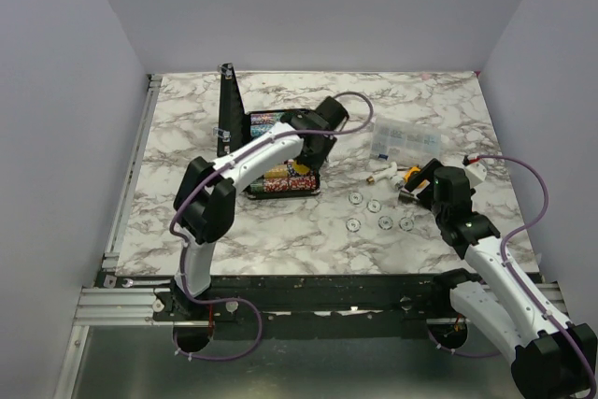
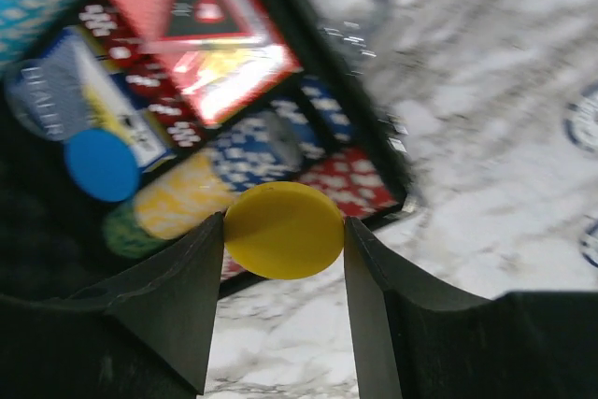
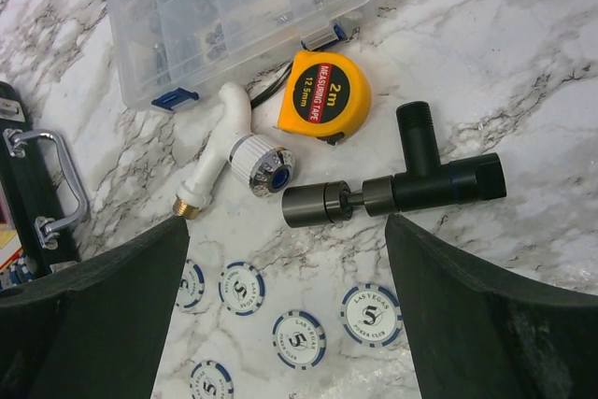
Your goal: Pack up texas hold em set
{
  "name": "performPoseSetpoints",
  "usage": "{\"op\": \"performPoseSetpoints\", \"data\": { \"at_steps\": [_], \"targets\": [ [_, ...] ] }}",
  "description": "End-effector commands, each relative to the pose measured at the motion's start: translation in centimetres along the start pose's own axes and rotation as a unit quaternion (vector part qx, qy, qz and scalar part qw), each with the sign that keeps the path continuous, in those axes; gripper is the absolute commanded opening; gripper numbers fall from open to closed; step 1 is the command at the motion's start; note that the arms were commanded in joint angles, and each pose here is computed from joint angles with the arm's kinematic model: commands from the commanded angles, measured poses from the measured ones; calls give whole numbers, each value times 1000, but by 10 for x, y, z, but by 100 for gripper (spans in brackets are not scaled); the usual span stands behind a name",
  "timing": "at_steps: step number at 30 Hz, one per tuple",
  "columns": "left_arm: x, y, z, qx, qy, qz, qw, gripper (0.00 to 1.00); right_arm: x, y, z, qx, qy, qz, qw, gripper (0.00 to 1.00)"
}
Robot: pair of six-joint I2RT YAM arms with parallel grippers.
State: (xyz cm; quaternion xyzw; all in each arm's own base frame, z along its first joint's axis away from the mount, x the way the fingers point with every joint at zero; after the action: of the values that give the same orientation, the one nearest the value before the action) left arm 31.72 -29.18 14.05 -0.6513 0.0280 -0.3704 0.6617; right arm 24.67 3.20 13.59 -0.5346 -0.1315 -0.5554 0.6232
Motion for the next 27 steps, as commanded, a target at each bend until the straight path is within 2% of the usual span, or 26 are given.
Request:
{"op": "performPoseSetpoints", "data": {
  "at_steps": [1,7,11,27],
  "targets": [
    [16,-4,71,76,-50,1,996,34,-3,3,-1,4,-7,1,1000,88],
    [19,19,125,117,-101,29,988,33,-4,3,0,6,-8,4,1000,88],
    [16,31,142,143,-107,42,983,32,-4,4,0,5,-10,5,1000,88],
    [-22,60,147,168,-98,97,976,32,-7,5,0,4,-13,12,1000,88]
  ]
}}
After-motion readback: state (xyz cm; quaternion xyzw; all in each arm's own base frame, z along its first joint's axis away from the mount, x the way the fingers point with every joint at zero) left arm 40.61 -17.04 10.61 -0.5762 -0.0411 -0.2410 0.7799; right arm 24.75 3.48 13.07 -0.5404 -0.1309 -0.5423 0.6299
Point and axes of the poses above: each gripper's point midway between its finger pads, its own y axis out along the fingers, its own z axis along the line the jaws close on, x = y × z, the point moved 3 cm from there along -y, back along the fingers, and after that the axes turned 1 degree about -y, right-handed, at the moved point
